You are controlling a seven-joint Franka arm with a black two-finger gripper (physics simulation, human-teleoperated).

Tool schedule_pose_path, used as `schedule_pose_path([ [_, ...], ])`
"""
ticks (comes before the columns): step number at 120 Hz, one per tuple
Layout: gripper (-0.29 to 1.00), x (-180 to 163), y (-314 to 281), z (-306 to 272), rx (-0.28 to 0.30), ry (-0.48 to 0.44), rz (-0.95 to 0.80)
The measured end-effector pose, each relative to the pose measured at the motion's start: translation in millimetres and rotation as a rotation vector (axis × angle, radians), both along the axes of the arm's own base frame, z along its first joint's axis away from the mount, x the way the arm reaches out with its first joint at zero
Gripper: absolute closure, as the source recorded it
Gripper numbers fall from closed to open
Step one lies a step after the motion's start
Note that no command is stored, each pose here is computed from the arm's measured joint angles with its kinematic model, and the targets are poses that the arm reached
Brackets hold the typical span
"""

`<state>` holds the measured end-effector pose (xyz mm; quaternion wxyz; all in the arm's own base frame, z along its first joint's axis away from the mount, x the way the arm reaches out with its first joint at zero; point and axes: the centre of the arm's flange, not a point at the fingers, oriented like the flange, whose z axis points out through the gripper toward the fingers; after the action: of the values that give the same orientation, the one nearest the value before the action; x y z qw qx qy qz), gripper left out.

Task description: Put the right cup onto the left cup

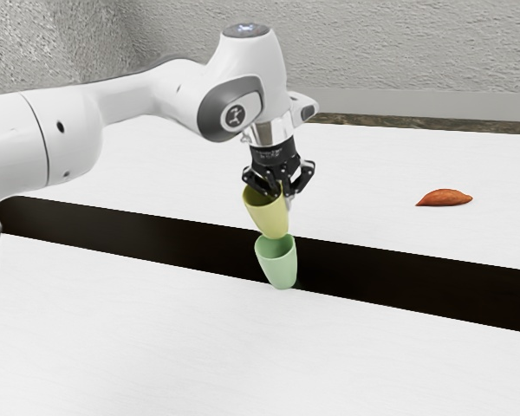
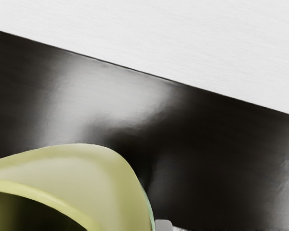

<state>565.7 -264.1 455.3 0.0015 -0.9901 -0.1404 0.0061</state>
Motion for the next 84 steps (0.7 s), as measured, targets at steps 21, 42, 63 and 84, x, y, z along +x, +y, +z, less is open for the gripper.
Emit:
schedule_pose_path([
  [21,0.78,-7.3,0.6,-1.1,-0.009,0.003,0.016],
  [42,0.78,-20.4,-0.3,2.8,-0.012,-0.003,0.022],
  [63,0.78,-28.7,-2.7,2.4,-0.015,-0.001,0.031],
  [84,0.78,-31.8,-6.2,-0.6,-0.02,0.006,0.04],
])
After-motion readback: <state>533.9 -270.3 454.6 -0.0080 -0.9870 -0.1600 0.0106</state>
